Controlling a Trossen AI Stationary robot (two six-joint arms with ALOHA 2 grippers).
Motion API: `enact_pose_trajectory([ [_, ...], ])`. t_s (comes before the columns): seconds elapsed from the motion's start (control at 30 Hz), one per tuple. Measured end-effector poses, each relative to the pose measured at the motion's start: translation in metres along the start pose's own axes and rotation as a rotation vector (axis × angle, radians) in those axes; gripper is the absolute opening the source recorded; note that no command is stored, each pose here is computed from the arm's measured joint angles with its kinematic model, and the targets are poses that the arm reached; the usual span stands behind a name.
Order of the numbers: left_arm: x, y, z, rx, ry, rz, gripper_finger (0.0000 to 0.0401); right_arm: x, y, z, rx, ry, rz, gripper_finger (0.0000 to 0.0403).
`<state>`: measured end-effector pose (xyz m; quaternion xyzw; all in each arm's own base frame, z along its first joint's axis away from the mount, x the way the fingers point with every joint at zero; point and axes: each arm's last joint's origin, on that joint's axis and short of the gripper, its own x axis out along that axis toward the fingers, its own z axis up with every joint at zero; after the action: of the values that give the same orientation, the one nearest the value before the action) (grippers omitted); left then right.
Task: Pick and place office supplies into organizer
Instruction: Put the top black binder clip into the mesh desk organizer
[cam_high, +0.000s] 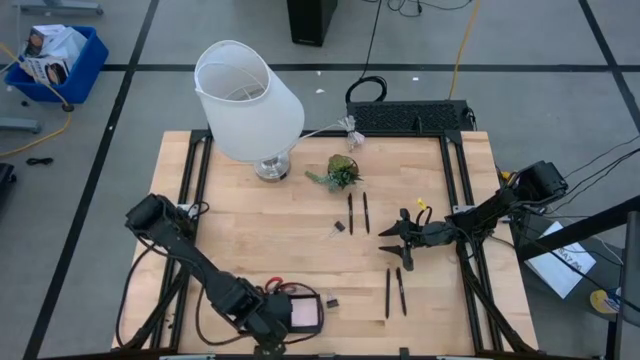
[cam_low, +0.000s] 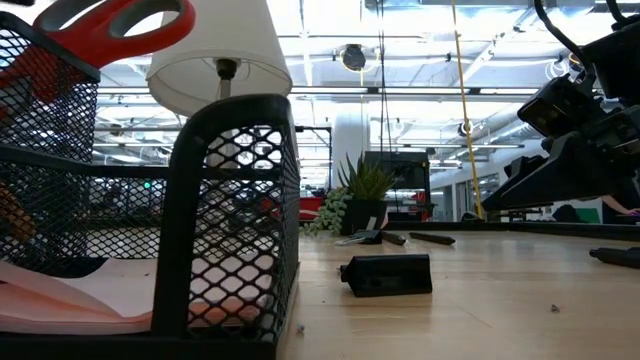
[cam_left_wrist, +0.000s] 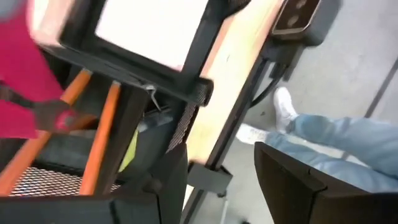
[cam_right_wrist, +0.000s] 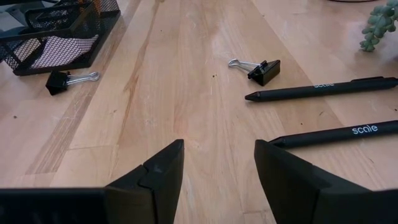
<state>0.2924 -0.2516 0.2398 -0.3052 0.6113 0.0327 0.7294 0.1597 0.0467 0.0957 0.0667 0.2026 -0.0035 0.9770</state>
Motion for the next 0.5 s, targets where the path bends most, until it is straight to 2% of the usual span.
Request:
enact_pose_trajectory([
  [0.33,-0.029,0.001,0.005,-0.041,-0.016,-0.072,0.0189,0.0,0.0,0.0,0.0,0.0,0.0,0.0192],
  [0.5,-0.05,0.0,0.011,-0.073,-0.036,-0.172,0.0189,0.0,0.0,0.0,0.0,0.0,0.0,0.0192],
])
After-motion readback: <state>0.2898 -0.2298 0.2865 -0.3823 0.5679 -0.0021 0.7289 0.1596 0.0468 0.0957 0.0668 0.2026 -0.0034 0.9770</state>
